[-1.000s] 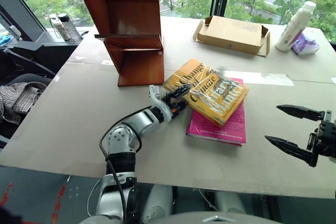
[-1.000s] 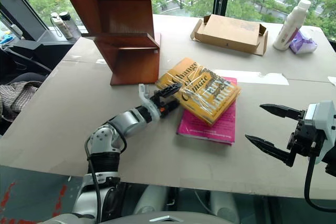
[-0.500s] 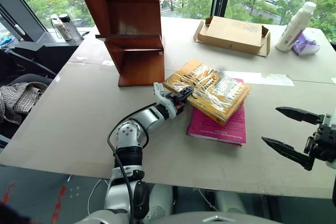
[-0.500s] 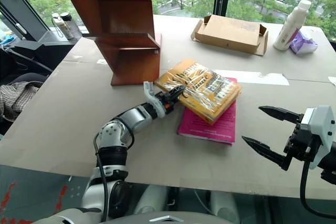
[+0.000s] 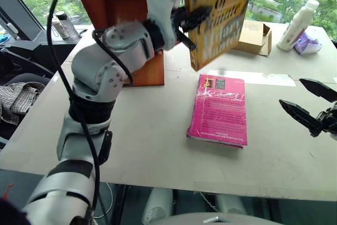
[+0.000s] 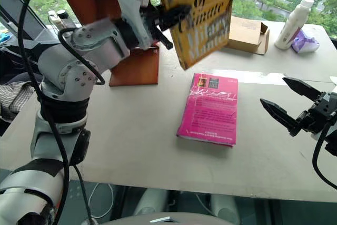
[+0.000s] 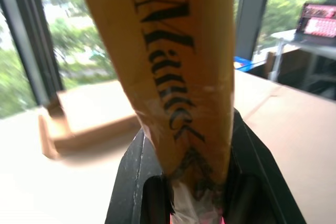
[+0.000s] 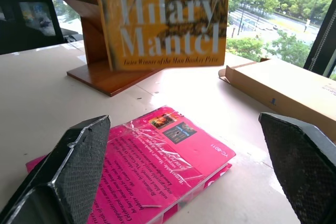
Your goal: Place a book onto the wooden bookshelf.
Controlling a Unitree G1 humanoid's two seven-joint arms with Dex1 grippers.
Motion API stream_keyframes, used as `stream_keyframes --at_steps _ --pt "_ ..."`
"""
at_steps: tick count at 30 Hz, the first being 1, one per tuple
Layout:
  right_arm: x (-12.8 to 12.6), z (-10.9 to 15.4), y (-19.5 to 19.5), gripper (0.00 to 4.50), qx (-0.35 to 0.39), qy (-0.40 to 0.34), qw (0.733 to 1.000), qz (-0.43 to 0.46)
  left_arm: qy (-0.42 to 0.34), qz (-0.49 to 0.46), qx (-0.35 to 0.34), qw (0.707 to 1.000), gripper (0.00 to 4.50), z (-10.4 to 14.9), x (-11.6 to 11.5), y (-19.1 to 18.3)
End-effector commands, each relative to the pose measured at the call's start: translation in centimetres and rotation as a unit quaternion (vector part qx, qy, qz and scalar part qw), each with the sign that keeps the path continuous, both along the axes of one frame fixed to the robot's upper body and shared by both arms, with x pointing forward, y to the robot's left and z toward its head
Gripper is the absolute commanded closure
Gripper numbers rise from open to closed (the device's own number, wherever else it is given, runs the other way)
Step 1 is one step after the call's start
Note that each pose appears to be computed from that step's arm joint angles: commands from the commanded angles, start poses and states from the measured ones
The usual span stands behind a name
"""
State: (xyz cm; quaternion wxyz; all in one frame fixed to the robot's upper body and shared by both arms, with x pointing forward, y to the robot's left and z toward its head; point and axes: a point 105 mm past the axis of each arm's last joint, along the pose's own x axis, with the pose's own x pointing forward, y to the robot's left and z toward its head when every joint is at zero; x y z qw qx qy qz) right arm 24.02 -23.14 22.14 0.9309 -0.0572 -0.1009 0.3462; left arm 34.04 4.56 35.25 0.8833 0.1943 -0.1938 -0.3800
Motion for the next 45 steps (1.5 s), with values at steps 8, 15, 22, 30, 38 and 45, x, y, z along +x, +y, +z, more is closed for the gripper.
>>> stream_keyframes --at_steps 8,15,22,30,38,45 --pt "3.1 1.5 0.4 0.0 0.011 -0.069 0.997 0.015 -0.246 0.052 0.378 0.891 4.04 4.9 -2.3 2.4" --pt "3.8 2.9 1.3 0.0 0.004 -0.105 0.993 0.057 -0.158 0.141 0.513 0.832 4.04 3.7 -0.2 8.1" --pt "3.7 4.8 2.0 0.0 -0.005 -0.136 0.986 0.095 -0.037 0.222 0.586 0.778 4.04 1.7 1.6 13.2" --pt "3.9 4.7 2.1 0.0 -0.007 -0.135 0.986 0.098 0.015 0.248 0.592 0.767 4.04 -0.9 3.9 12.7" --pt "3.5 4.8 1.8 0.0 -0.016 -0.132 0.987 0.091 0.058 0.257 0.561 0.785 4.04 -2.1 4.0 12.1" --pt "3.4 5.0 2.0 0.0 -0.012 -0.132 0.986 0.097 0.063 0.281 0.504 0.814 0.88 -1.2 3.8 11.8"
